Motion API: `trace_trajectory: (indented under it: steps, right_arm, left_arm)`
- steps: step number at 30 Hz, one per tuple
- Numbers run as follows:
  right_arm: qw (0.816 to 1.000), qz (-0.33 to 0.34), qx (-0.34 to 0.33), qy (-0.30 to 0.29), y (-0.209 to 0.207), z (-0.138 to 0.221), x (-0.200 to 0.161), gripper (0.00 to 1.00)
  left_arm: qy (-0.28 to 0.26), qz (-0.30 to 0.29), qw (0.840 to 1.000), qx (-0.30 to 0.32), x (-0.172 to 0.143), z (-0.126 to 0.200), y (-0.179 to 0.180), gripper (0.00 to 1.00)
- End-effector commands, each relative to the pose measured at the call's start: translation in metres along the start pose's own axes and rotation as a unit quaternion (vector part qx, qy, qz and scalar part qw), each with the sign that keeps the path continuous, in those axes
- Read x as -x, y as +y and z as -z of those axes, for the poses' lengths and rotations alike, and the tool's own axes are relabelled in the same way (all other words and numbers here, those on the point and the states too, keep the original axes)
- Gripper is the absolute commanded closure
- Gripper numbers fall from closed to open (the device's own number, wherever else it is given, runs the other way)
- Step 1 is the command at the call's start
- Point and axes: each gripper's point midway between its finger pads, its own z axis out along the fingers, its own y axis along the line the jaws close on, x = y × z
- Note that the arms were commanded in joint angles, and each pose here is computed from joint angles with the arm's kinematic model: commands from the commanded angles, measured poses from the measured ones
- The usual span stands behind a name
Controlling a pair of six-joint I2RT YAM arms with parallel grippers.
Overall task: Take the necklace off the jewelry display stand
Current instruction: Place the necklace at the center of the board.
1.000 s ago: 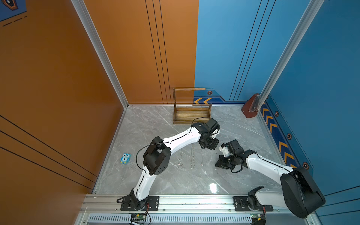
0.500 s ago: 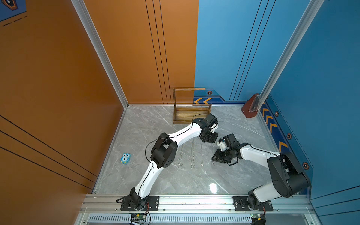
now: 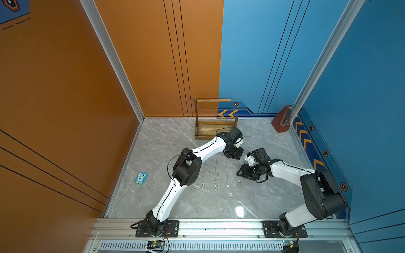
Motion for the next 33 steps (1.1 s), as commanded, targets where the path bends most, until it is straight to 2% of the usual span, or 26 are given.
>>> trace_trajectory:
  steps: [1,2,3,6,16,27,30,31,32,33]
  right_arm:
    - [0.999,-0.02,-0.029,-0.023,-0.02,0.005,-0.001,0.45]
    - [0.999,-0.023,-0.027,-0.03,-0.021,0.007,-0.001,0.41]
    - [0.998,-0.029,-0.029,-0.038,-0.024,0.009,0.0,0.31]
    - [0.997,-0.037,-0.023,-0.063,-0.027,0.018,0.001,0.23]
    - [0.993,-0.038,-0.01,-0.112,-0.032,0.043,0.001,0.21]
    - [0.985,-0.045,-0.026,-0.163,-0.047,0.06,-0.001,0.17]
    - [0.985,-0.047,-0.029,-0.166,-0.049,0.062,-0.001,0.17]
    - [0.984,-0.048,-0.029,-0.168,-0.049,0.062,-0.001,0.17]
    - [0.984,-0.049,-0.03,-0.17,-0.049,0.063,0.0,0.17]
    - [0.984,-0.049,-0.031,-0.17,-0.05,0.063,0.0,0.17]
  left_arm:
    - [-0.005,-0.002,1.0,0.016,0.007,-0.002,0.011,1.0]
    - [-0.005,-0.003,1.0,0.022,0.008,-0.004,0.014,1.0]
    - [-0.006,-0.004,1.0,0.027,0.01,-0.005,0.017,1.0]
    - [-0.008,-0.001,0.999,0.031,0.013,-0.008,0.022,1.0]
    - [-0.017,0.004,0.999,0.044,0.022,-0.01,0.033,1.0]
    - [-0.026,0.008,0.999,0.044,0.028,-0.001,0.034,1.0]
    - [-0.028,0.009,0.999,0.038,0.029,0.005,0.03,0.82]
    - [-0.03,0.008,0.999,0.037,0.03,0.007,0.028,0.68]
    - [-0.032,0.007,0.999,0.036,0.03,0.01,0.026,0.6]
    - [-0.035,0.006,0.999,0.034,0.031,0.013,0.024,0.6]
